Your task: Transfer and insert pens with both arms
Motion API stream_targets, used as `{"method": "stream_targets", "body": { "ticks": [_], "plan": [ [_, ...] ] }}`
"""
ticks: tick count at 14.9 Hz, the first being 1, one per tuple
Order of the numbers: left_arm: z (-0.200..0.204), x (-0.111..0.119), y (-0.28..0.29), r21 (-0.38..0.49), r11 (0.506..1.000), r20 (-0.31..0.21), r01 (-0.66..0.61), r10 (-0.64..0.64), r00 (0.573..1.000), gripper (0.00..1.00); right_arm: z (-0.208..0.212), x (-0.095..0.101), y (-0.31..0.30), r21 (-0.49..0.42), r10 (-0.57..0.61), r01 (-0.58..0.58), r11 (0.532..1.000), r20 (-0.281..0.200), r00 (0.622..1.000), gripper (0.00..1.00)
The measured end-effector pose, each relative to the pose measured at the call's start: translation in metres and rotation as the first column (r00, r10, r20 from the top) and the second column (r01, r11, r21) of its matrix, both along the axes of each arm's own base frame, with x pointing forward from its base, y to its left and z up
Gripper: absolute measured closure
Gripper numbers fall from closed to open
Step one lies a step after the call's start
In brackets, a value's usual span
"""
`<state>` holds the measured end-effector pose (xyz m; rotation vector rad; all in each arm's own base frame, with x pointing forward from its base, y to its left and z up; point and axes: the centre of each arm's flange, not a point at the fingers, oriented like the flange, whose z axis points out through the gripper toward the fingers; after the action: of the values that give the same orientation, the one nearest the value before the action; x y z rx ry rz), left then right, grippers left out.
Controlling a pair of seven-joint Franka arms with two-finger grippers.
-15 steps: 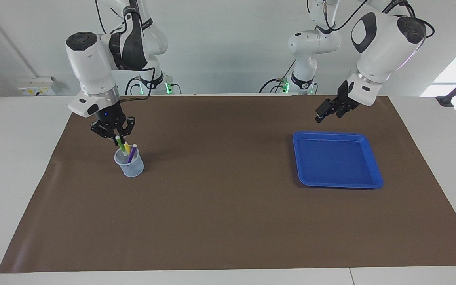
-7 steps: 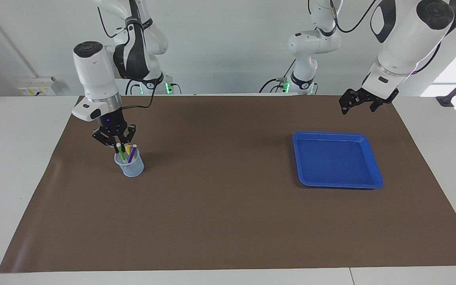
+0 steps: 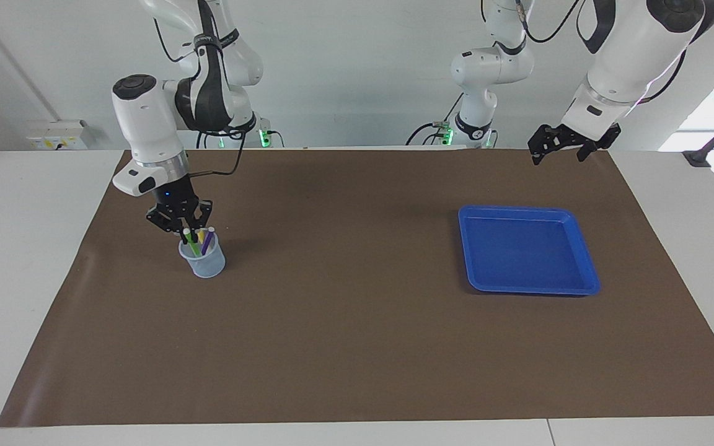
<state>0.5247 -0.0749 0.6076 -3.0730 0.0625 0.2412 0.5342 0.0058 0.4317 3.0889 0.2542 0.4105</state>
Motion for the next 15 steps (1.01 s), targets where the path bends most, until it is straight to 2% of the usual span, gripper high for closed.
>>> {"method": "stream_targets", "body": {
  "ticks": [1, 3, 5, 10, 15],
  "plan": [
    [0.000, 0.002, 0.002, -0.007, 1.000, 0.017, -0.008, 0.008, 1.000, 0.00, -0.002, 0.000, -0.002, 0.004, -0.007, 0.007, 1.000, 0.000, 1.000, 0.82],
    [0.007, 0.011, 0.007, -0.031, 0.999, 0.085, -0.028, 0.031, 0.996, 0.00, -0.011, -0.001, -0.007, 0.009, -0.019, 0.019, 1.000, 0.010, 1.000, 0.82],
    [0.020, 0.012, 0.009, -0.043, 0.998, 0.119, -0.035, 0.040, 0.992, 0.00, -0.021, -0.003, -0.010, 0.013, -0.025, 0.024, 1.000, 0.005, 1.000, 0.82],
    [0.030, -0.003, 0.010, -0.031, 0.999, 0.061, -0.040, 0.042, 0.997, 0.00, -0.039, -0.002, -0.015, 0.019, -0.035, 0.035, 0.999, 0.003, 0.999, 0.82],
    [0.029, -0.001, 0.017, -0.071, 0.996, 0.055, -0.061, 0.065, 0.996, 0.00, -0.049, -0.004, -0.016, 0.021, -0.036, 0.037, 0.999, -0.004, 0.999, 0.82]
  ]
}}
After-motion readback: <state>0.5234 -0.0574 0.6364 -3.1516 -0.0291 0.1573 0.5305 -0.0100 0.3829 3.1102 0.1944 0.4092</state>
